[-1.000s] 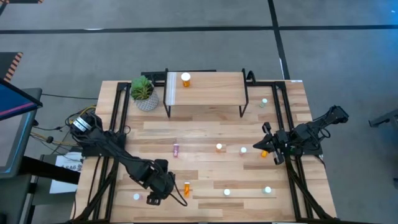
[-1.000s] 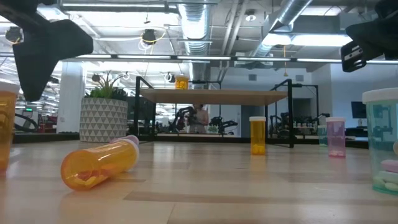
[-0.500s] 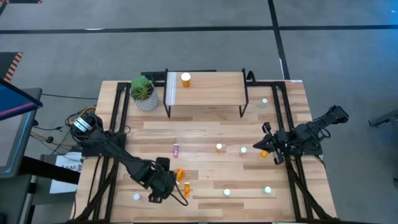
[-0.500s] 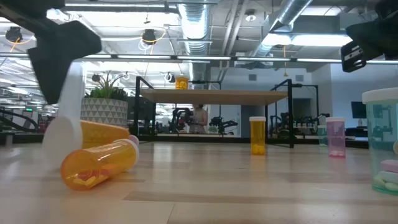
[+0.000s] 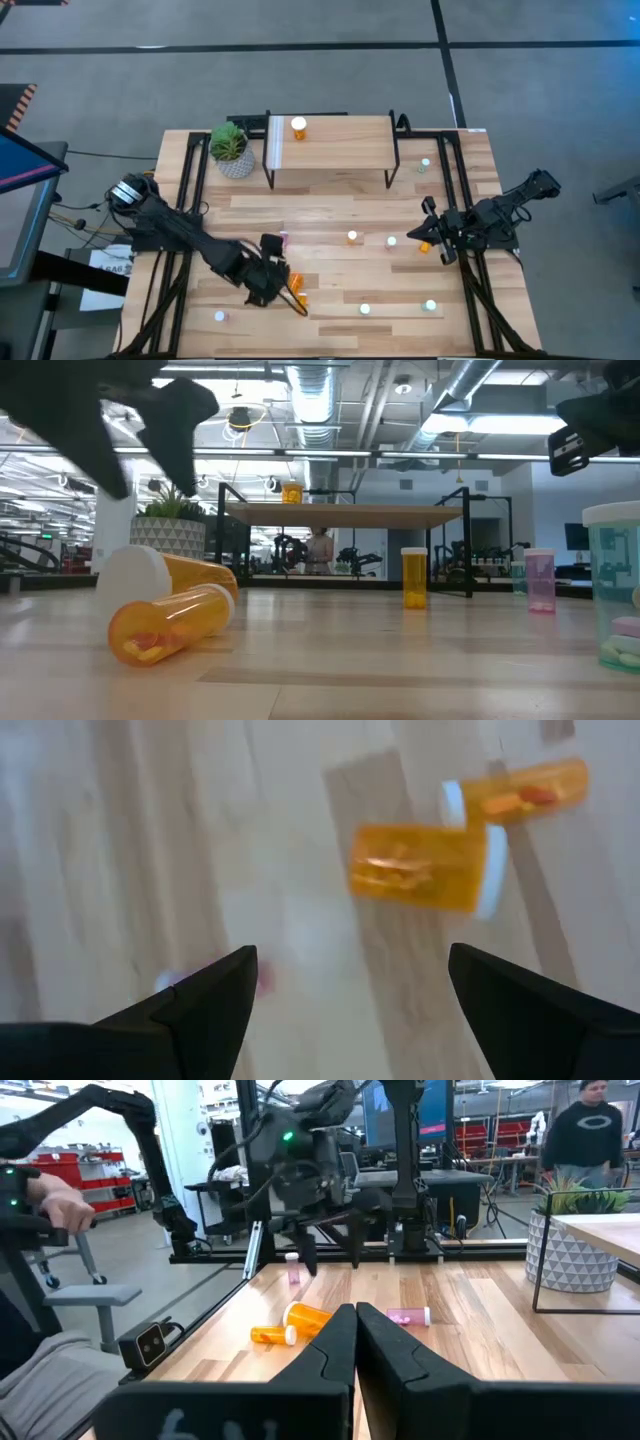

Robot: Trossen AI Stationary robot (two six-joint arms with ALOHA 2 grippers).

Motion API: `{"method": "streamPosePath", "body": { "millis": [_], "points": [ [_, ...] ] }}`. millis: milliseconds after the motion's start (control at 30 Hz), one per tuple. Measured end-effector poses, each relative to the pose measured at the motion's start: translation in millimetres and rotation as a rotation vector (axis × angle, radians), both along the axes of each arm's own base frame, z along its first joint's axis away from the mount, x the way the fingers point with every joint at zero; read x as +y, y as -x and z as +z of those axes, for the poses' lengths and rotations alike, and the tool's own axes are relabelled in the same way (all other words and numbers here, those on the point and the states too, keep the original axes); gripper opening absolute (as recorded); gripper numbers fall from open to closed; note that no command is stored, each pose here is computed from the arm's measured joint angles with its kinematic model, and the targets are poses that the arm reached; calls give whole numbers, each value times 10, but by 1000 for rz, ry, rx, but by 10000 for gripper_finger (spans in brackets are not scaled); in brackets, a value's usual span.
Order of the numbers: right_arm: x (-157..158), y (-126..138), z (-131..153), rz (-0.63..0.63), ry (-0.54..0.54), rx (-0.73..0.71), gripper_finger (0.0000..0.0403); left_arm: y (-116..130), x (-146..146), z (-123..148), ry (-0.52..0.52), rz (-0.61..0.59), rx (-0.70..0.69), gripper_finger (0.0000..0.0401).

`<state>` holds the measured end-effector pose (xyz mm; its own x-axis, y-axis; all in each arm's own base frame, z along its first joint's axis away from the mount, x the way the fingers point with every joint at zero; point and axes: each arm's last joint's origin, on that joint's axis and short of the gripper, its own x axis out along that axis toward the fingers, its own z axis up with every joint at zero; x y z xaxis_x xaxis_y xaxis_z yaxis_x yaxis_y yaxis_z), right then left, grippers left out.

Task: Pick and place medicine bottles onto shelf by color
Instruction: Put the blue pill bottle on the shelf

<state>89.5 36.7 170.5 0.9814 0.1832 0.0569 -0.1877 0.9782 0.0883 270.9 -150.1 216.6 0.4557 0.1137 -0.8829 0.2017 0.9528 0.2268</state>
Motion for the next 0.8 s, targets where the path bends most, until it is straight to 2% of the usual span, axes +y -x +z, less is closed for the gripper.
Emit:
{"method": "streamPosePath", "body": {
  "millis": [200,367,467,600,700,800],
  "points": [
    [0,0,-1,0,0,0,33,193,341,240,130,24,-300,316],
    [0,0,0,0,0,0,33,381,575,460,268,97,-636,315],
    [0,0,0,0,0,0,33,464,663,570,313,112,-833,315],
    [0,0,3,0,-2,-3,33,517,755,659,282,90,-1005,315],
    [-2,2,38,-2,-18,-35,33,529,807,733,218,63,-1041,315],
    [-7,11,105,-3,-50,-100,33,565,854,932,144,29,-1099,315]
  ]
}}
